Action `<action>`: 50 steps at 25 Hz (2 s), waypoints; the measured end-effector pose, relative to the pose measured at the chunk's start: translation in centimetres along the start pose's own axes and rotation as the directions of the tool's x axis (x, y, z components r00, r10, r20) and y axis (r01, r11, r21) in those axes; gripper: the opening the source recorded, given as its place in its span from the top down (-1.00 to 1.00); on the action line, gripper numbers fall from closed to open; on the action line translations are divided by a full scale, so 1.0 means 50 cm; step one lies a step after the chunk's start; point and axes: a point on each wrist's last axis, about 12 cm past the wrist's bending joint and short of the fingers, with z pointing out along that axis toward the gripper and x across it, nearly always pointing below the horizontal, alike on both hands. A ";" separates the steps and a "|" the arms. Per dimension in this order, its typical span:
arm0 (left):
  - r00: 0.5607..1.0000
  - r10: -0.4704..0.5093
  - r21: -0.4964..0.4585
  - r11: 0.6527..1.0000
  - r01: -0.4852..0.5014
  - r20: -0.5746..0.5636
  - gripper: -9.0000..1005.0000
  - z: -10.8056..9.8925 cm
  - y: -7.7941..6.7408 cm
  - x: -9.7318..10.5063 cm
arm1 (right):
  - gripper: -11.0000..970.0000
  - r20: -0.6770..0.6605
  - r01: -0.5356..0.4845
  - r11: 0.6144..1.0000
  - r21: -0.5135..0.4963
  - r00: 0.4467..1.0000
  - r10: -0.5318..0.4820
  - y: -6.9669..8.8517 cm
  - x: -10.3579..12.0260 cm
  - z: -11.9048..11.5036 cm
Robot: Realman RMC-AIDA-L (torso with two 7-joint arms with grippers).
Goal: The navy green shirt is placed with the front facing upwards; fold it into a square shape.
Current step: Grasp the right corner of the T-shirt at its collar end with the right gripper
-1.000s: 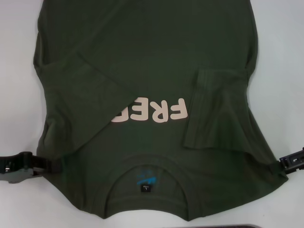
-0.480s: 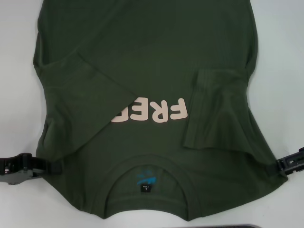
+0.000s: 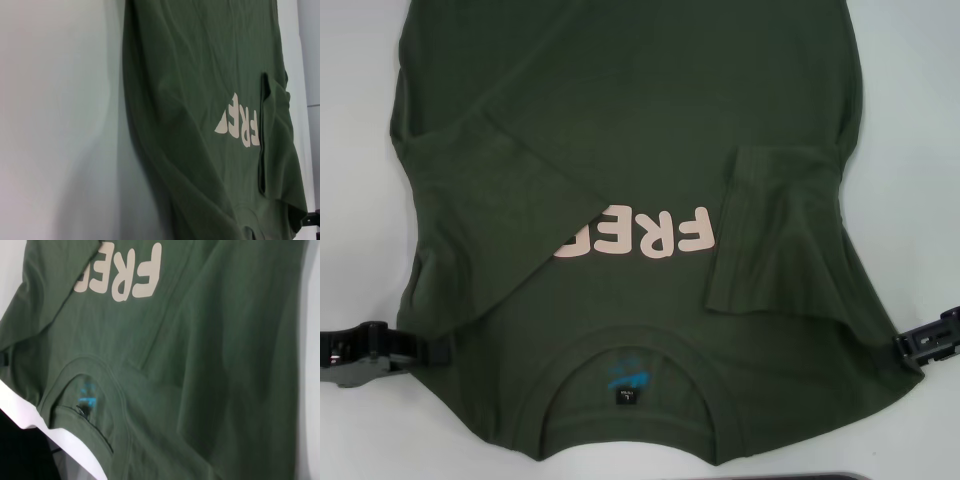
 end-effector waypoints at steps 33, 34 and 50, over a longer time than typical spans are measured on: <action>1.000 0.009 0.004 1.000 -0.009 -0.003 0.97 0.004 -0.007 -0.009 | -0.70 0.015 0.037 0.999 -0.016 0.999 -0.037 0.014 -0.023 0.012; 1.000 0.009 0.004 1.000 -0.009 -0.003 0.97 0.004 -0.007 -0.009 | -0.70 0.016 0.037 0.999 -0.013 0.999 -0.037 0.014 -0.024 0.012; 1.000 0.008 0.007 1.000 -0.008 -0.004 0.97 0.007 -0.009 -0.011 | 0.26 0.021 0.064 0.998 -0.006 0.998 -0.064 0.012 -0.023 0.016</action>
